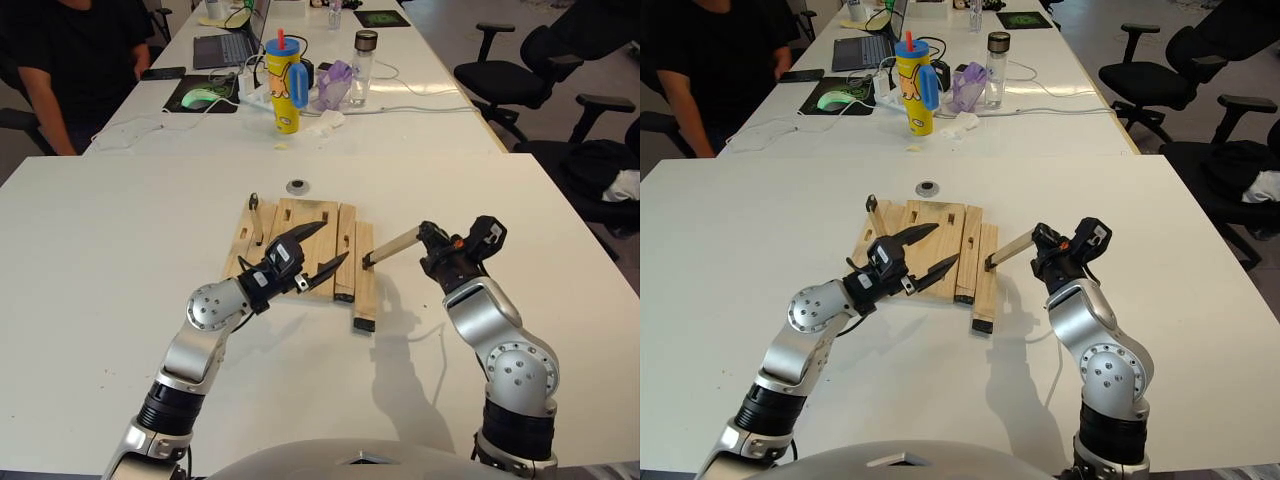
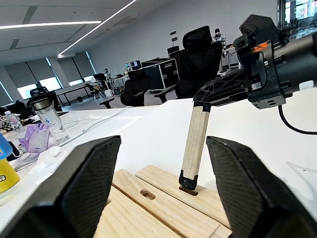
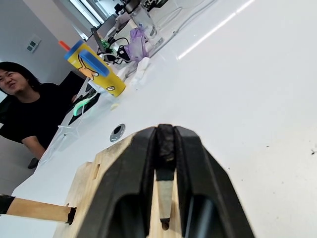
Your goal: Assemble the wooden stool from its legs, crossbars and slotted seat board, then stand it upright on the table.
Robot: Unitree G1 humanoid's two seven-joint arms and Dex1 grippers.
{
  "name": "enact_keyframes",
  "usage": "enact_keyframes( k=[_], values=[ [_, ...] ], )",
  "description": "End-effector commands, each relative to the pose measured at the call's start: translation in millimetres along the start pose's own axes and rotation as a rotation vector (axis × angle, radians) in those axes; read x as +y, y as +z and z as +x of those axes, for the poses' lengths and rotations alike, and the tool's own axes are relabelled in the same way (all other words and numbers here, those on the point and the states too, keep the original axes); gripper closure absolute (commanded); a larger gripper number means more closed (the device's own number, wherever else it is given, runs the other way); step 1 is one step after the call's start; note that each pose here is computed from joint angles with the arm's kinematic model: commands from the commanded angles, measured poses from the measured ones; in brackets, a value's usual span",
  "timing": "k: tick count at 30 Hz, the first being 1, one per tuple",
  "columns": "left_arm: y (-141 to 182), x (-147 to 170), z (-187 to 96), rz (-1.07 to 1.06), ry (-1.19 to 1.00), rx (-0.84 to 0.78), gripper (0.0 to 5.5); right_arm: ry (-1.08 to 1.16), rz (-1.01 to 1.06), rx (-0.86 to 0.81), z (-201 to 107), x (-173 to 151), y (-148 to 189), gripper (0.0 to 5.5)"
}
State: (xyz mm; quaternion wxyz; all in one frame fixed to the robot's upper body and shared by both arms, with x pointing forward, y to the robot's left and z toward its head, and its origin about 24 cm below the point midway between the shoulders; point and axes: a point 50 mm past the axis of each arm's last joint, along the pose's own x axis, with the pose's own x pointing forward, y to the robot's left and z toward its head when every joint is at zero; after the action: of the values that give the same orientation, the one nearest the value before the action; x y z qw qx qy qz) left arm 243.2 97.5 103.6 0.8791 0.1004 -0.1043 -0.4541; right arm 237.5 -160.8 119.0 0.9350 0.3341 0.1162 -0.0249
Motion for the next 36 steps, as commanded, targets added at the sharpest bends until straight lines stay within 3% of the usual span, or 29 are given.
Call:
enact_keyframes(
  k=[1,20,30,36],
  values=[
    [0.6,2.0,1.6,0.005,0.005,0.006,2.3,0.004,-0.012,0.011,1.4,0.1,-1.6,5.08],
    [-1.0,-2.2,0.9,-0.005,0.059,0.006,2.3,-0.018,-0.251,0.109,-0.2,-0.6,-0.8,5.08],
    [-1.6,-3.4,2.4,0.004,0.086,0.01,2.3,-0.021,-0.661,0.195,-0.7,5.5,-7.0,5.07],
    [-1.6,-3.5,2.7,0.008,0.122,0.012,2.3,-0.018,-0.727,0.225,0.3,-1.7,-13.3,5.07]
  ],
)
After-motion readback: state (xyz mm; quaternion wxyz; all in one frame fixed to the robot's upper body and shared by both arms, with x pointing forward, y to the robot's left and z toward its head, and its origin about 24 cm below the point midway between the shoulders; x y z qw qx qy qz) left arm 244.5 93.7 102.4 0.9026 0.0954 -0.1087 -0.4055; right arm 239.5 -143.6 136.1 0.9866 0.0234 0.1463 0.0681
